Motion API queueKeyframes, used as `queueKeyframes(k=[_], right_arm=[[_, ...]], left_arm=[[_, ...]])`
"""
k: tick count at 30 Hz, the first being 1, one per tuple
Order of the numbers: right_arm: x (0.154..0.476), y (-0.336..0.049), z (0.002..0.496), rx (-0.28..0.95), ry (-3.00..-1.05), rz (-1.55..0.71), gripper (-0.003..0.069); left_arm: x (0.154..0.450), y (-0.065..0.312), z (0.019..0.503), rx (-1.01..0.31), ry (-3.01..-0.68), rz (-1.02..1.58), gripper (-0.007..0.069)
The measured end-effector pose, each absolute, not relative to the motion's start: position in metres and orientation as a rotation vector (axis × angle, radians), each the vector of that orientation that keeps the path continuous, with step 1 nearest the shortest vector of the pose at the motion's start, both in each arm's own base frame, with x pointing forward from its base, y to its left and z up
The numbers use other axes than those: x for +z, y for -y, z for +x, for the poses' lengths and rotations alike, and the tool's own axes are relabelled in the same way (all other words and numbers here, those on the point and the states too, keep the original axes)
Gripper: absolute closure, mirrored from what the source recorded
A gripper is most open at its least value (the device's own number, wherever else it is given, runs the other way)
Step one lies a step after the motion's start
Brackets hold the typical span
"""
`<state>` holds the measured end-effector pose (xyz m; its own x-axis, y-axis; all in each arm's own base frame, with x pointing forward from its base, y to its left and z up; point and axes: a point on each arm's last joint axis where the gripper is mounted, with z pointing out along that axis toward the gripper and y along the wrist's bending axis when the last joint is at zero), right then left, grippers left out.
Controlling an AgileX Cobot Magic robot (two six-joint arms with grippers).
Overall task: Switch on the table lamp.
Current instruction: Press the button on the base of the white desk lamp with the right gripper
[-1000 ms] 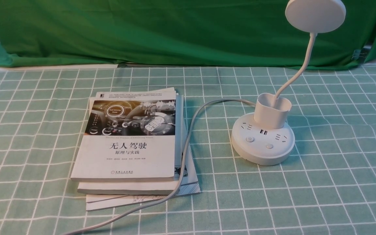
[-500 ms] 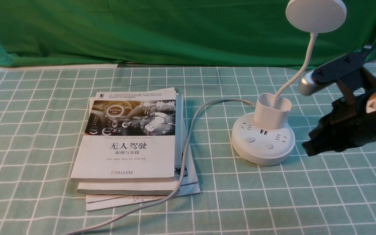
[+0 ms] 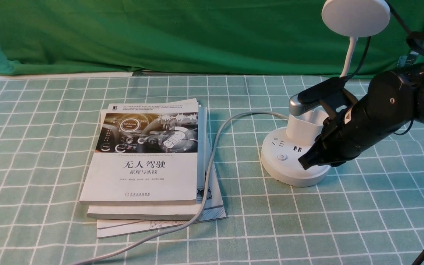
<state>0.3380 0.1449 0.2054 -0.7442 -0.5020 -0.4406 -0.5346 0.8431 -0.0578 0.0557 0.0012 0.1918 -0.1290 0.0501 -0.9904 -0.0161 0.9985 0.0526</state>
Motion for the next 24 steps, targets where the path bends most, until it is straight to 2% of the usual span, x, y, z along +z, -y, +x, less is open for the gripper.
queueKeyframes(k=[24], right_arm=[[0.184, -0.154, 0.347, 0.107, -2.543, -0.796, 0.0631]], left_arm=[[0.192, -0.001, 0.056, 0.057, -1.699, 0.026, 0.0604]])
